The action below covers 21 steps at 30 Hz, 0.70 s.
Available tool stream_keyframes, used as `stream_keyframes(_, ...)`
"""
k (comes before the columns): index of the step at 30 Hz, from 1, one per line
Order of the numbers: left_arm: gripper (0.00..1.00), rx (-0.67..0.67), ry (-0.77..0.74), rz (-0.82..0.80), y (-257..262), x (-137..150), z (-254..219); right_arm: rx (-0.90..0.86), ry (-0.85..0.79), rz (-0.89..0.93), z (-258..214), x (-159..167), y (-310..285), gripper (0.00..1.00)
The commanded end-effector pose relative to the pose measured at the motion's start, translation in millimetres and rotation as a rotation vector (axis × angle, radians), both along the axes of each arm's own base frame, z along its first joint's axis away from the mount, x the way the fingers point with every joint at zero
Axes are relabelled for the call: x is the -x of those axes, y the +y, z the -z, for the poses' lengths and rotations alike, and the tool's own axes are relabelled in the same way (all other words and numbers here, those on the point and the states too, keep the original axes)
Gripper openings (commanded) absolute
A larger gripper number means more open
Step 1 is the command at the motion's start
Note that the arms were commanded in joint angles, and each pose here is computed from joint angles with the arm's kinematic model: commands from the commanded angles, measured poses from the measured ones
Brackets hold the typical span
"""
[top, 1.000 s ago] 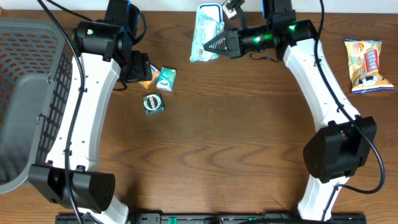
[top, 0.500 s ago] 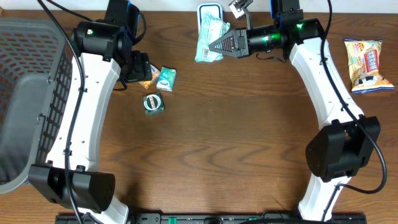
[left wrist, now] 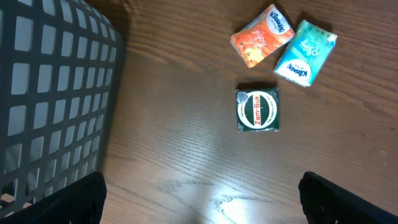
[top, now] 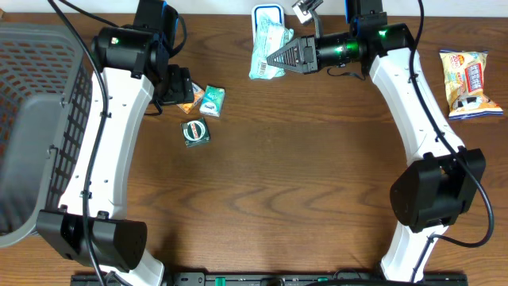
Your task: Scan the item barcode
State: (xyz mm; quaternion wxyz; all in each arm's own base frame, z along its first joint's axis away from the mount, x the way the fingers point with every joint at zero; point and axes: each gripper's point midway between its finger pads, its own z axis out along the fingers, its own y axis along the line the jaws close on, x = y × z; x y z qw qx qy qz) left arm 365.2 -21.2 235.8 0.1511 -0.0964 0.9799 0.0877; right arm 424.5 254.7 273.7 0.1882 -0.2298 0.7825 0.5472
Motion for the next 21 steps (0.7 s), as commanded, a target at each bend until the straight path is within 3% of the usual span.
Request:
stream_keyframes(1,0.97,-0.02,0.01,0.004,2.9,-0.3,2.1,0.071,-0.039,0.042,-0.5,-0.9,-3.6,0.01)
stream_keyframes(7,0.98,-0.02,0.01,0.004,2.9,-0.4,2.1,0.692,0.01,0.419,82.2,-26.6,-60.5,0.01)
stream_keyframes(12,0.98,-0.02,0.01,0.004,2.9,-0.4,2.1,1.135,-0.068,0.656,107.4,-22.9,-105.6,0.01)
stream_keyframes(15,0.97,-0.02,0.01,0.004,2.9,-0.4,2.1,1.331,-0.147,0.71,121.5,-14.2,-118.1,0.01)
stream_keyframes(21,0.97,-0.02,0.01,0.004,2.9,-0.4,2.1,1.55,-0.2,0.656,168.2,10.2,-128.8,0.01)
